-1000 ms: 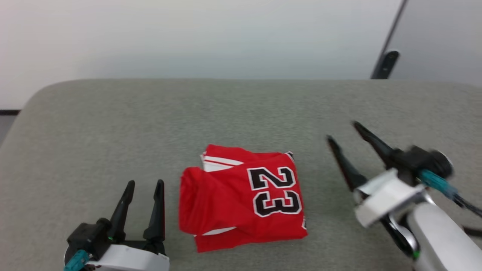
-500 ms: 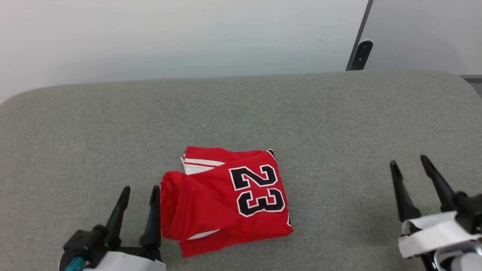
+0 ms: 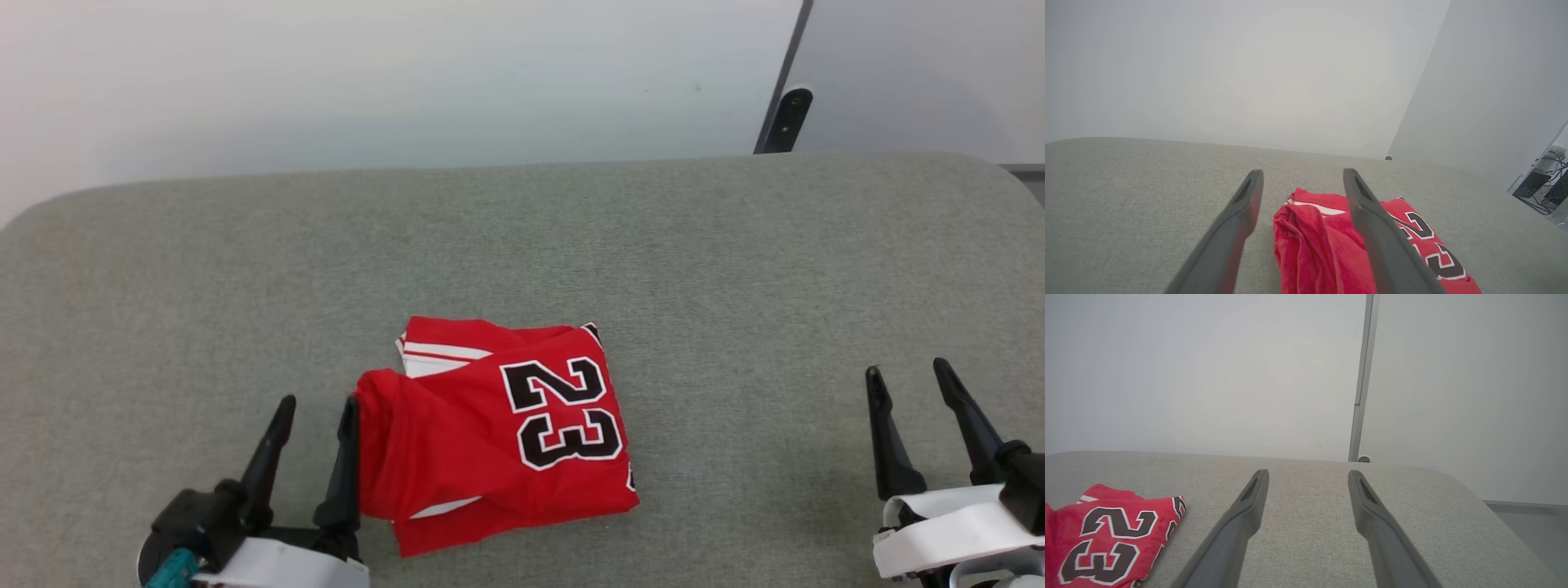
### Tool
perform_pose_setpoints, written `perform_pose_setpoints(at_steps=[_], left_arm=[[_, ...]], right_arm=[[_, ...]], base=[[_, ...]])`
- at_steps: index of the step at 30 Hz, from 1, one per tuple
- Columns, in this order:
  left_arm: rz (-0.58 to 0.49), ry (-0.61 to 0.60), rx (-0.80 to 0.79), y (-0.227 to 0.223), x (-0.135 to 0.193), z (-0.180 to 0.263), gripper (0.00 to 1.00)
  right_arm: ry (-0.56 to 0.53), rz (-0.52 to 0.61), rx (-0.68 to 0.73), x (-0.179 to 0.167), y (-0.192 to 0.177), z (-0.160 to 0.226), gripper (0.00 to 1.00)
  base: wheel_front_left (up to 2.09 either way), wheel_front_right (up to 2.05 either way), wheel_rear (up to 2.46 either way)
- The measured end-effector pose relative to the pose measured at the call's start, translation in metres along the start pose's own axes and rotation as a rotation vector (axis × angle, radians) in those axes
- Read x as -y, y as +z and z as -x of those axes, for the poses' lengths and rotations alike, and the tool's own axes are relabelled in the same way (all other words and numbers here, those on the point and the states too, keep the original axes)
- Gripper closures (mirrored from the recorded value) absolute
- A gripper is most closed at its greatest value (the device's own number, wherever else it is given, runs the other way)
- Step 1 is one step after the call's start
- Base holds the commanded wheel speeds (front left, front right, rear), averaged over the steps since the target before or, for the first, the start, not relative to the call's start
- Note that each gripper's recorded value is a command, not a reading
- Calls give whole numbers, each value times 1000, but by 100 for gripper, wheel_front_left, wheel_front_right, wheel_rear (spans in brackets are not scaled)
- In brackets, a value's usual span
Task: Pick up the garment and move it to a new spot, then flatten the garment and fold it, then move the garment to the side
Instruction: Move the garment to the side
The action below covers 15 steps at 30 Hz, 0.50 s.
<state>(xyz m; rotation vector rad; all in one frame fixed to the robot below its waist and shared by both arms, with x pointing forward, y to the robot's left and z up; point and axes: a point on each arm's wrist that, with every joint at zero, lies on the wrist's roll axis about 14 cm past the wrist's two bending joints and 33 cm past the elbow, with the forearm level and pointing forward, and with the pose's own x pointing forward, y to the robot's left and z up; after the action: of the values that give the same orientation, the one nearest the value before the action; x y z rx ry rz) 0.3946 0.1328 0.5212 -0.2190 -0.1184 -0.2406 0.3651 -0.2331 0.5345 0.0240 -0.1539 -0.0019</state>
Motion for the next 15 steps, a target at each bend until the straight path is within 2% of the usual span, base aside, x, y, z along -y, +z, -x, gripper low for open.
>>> perform_pose_setpoints(at_steps=[6, 15], left_arm=[[-22, 56, 26, 11, -20, 6, 0], [-85, 263, 89, 40, -81, 48, 0]], right_arm=[[56, 8, -11, -15, -5, -8, 0], [244, -30, -33, -82, -16, -25, 0]], base=[[0, 0, 0], [0, 0, 0]])
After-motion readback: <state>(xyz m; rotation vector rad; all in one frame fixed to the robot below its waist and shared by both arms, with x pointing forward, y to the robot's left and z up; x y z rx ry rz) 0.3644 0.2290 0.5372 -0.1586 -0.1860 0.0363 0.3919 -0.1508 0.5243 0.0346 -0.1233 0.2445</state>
